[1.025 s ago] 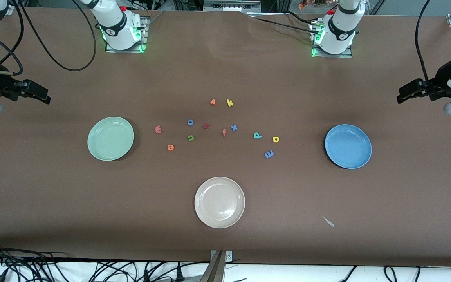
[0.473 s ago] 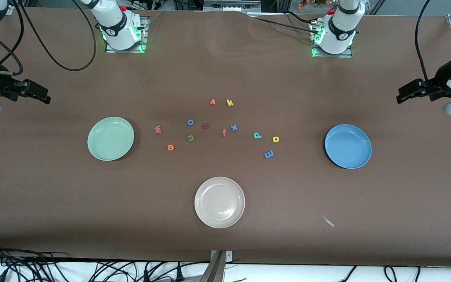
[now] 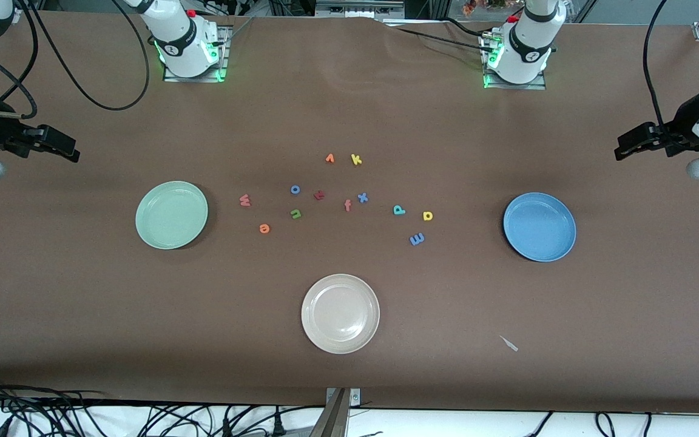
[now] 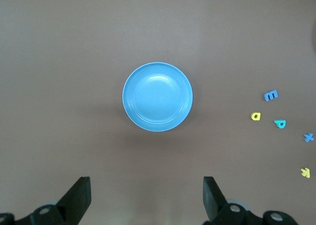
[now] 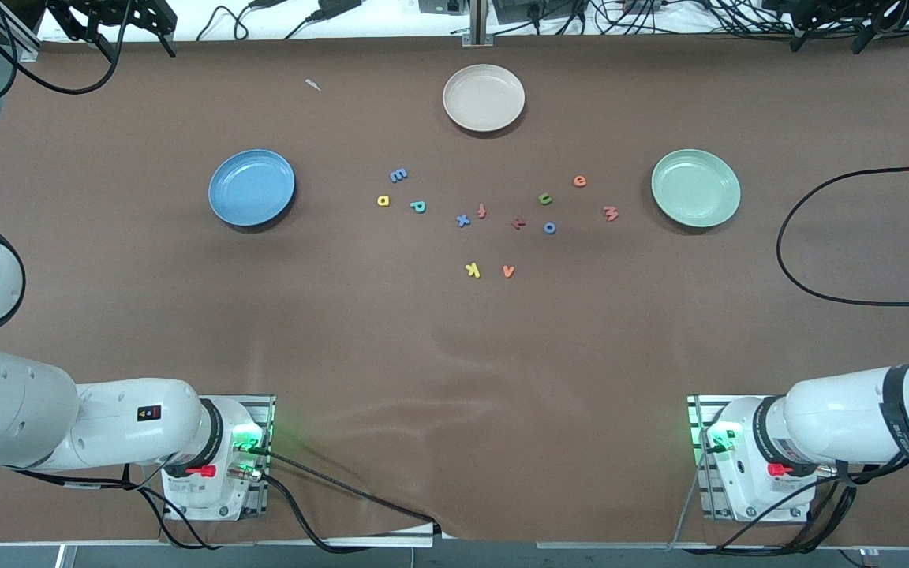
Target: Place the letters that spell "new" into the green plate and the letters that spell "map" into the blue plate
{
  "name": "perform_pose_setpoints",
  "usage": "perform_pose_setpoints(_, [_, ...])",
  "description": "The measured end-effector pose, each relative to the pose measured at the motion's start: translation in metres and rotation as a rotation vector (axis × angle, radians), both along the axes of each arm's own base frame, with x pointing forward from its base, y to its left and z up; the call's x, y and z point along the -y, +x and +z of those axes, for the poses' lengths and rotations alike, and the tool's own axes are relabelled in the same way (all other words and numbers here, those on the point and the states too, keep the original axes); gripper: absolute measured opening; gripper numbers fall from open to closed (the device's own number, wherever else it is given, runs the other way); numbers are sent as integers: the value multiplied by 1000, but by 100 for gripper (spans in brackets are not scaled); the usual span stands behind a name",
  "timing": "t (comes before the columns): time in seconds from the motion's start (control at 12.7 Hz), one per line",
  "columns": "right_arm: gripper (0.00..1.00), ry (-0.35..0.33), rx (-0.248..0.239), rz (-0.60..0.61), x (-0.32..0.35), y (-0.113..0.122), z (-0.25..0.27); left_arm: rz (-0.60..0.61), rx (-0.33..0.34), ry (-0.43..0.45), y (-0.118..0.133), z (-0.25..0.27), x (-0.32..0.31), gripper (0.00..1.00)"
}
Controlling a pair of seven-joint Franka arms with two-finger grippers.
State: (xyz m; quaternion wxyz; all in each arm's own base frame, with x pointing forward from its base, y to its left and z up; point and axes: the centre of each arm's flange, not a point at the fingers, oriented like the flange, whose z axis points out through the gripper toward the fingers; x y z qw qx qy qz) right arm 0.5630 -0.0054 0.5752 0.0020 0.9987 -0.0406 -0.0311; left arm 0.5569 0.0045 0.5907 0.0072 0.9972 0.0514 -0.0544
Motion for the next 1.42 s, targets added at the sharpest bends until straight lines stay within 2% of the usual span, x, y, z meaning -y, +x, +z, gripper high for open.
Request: perform_pose_setpoints(1.42, [100,0,-9,1,0,-1,-1,12,2,0,0,-1,-7,100])
